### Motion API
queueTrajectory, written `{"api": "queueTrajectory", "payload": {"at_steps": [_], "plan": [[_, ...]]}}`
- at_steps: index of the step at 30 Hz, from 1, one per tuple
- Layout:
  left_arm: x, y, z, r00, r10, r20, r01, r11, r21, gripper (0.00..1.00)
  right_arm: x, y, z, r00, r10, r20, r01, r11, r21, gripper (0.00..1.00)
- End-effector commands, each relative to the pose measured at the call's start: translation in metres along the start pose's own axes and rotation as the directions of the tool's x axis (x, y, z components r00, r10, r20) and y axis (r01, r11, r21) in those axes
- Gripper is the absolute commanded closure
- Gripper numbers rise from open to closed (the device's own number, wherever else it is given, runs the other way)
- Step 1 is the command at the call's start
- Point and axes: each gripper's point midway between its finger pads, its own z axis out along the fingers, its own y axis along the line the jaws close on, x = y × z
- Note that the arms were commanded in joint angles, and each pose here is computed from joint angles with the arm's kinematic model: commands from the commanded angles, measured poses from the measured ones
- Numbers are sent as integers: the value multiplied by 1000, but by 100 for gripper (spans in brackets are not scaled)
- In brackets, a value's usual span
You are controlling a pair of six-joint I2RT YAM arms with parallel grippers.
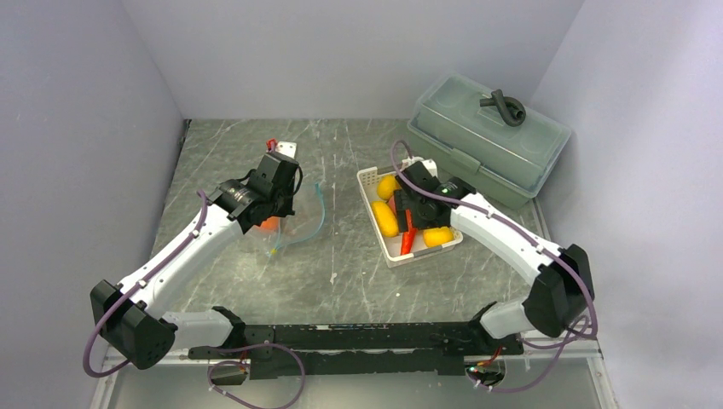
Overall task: Place the food in the zip-top bag and seal the zipper
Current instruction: Pick up the fake fruit from the bin.
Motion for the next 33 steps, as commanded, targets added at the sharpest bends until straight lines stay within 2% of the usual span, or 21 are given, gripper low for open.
{"api": "queueTrajectory", "payload": {"at_steps": [1,13,26,30,33], "plan": [[-4,-2,-1,1000,-18,18,17,1000,15,100,16,-17,15,998,18,-65,-11,995,95,9],[-5,-2,-1,1000,-18,21,18,1000,16,100,22,-33,54,993,54,-107,-33,982,188,9],[-5,-2,-2,1000,-14,21,14,1000,17,100,42,-45,77,984,48,-171,-5,969,247,10],[-6,-2,-2,1000,-16,24,16,1000,17,100,46,-51,78,984,52,-173,-3,961,277,18],[-5,-1,-3,1000,-16,24,16,1000,16,100,44,-54,75,986,55,-158,-7,957,290,30]]}}
